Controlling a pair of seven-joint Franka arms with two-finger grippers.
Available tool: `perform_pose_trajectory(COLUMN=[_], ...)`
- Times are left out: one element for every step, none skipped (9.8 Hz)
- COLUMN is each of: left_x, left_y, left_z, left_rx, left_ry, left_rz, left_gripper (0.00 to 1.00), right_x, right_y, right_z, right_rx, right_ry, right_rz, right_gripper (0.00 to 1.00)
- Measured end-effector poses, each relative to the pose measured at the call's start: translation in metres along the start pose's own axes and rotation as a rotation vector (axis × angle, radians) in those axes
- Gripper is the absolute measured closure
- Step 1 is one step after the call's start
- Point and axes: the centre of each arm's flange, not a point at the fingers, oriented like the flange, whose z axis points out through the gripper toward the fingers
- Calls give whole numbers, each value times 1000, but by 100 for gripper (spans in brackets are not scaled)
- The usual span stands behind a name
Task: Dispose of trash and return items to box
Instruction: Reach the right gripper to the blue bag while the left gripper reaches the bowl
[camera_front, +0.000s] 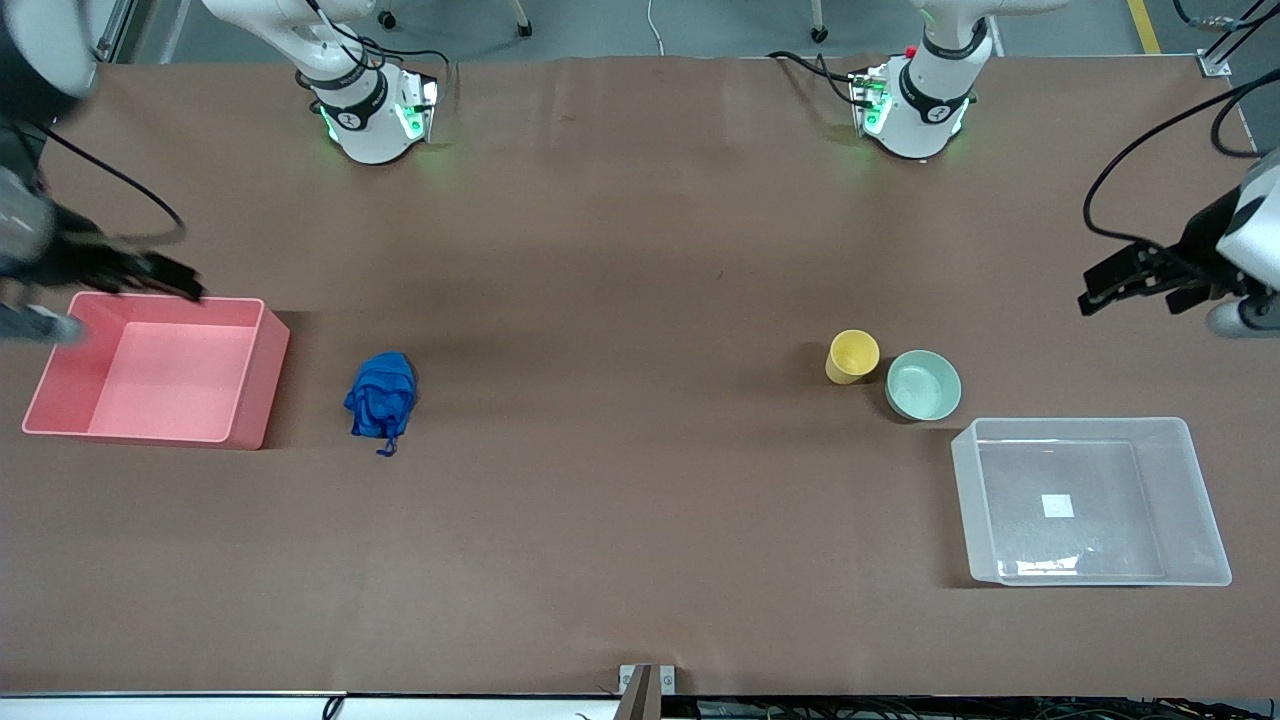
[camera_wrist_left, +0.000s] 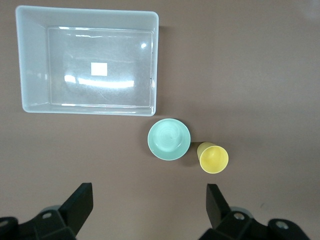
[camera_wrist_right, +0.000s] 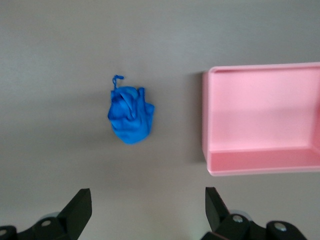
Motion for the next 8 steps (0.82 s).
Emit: perform_pose_trajectory(left_x=[5, 8, 6, 1, -6, -14, -22, -28], left_y=[-4, -8, -11, -13, -14, -15, -16, -18], left_z=[29, 65, 103, 136, 163, 185, 203, 221], left_rx=[0, 0, 0, 1, 3, 4, 6, 7], left_ry=[11, 22, 27, 29, 27, 14, -8, -17], left_rz=[-7, -15, -20, -22, -24, -25, -26, -27], left_gripper=[0, 0, 0, 0, 0, 0, 1, 2], right_x=[16, 27, 32, 34, 31, 25, 19, 15], right_y=[-16, -26, -33, -37, -39, -43, -48, -53], right_z=[48, 94, 138, 178, 216, 250, 277, 298], right_rx=[-1, 0, 1, 4, 9, 12, 15, 15], right_ry=[-1, 6, 19, 46, 79, 102, 114, 116], right_rz=[-23, -38, -48, -53, -59, -67, -78, -88], right_gripper=[0, 0, 0, 0, 0, 0, 0, 0])
